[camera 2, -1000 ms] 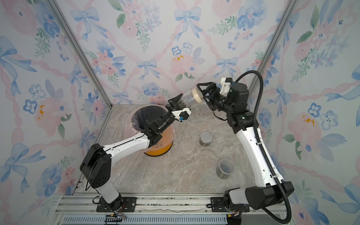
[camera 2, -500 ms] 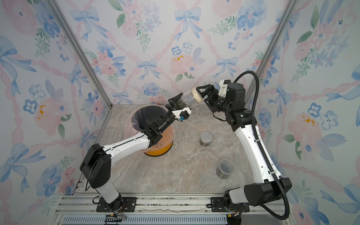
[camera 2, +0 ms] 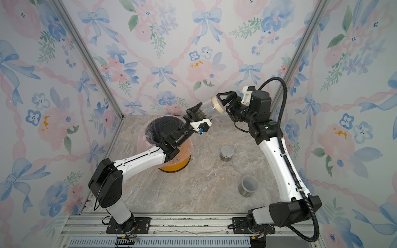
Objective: Empty moldy tea leaves from jars
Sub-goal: Unscrew the lid from the jar.
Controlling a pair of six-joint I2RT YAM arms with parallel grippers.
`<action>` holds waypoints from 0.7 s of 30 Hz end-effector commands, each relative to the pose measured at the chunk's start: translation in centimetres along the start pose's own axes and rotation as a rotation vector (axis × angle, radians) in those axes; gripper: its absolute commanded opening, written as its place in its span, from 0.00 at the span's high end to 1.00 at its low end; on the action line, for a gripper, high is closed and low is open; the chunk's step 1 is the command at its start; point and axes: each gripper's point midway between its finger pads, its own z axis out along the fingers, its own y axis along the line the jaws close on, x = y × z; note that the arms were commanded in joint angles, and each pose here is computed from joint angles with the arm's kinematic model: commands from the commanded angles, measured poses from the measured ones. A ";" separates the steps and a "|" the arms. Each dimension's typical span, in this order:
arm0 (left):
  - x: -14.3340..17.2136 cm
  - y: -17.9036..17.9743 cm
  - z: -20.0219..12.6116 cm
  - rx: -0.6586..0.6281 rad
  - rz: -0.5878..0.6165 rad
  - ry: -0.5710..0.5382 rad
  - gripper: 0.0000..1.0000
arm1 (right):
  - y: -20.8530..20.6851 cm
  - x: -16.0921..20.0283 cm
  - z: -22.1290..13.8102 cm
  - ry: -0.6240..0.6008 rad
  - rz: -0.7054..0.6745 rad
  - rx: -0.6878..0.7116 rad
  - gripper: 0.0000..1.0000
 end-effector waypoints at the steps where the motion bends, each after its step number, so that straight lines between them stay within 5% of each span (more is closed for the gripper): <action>1: -2.9 3.2 0.4 -0.103 -0.001 -0.087 0.78 | 1.4 -0.8 -0.2 -0.029 -0.003 -0.046 0.03; 21: -2.9 2.8 0.7 -0.095 0.005 -0.085 0.78 | 0.2 1.1 0.2 0.038 -0.081 0.043 0.00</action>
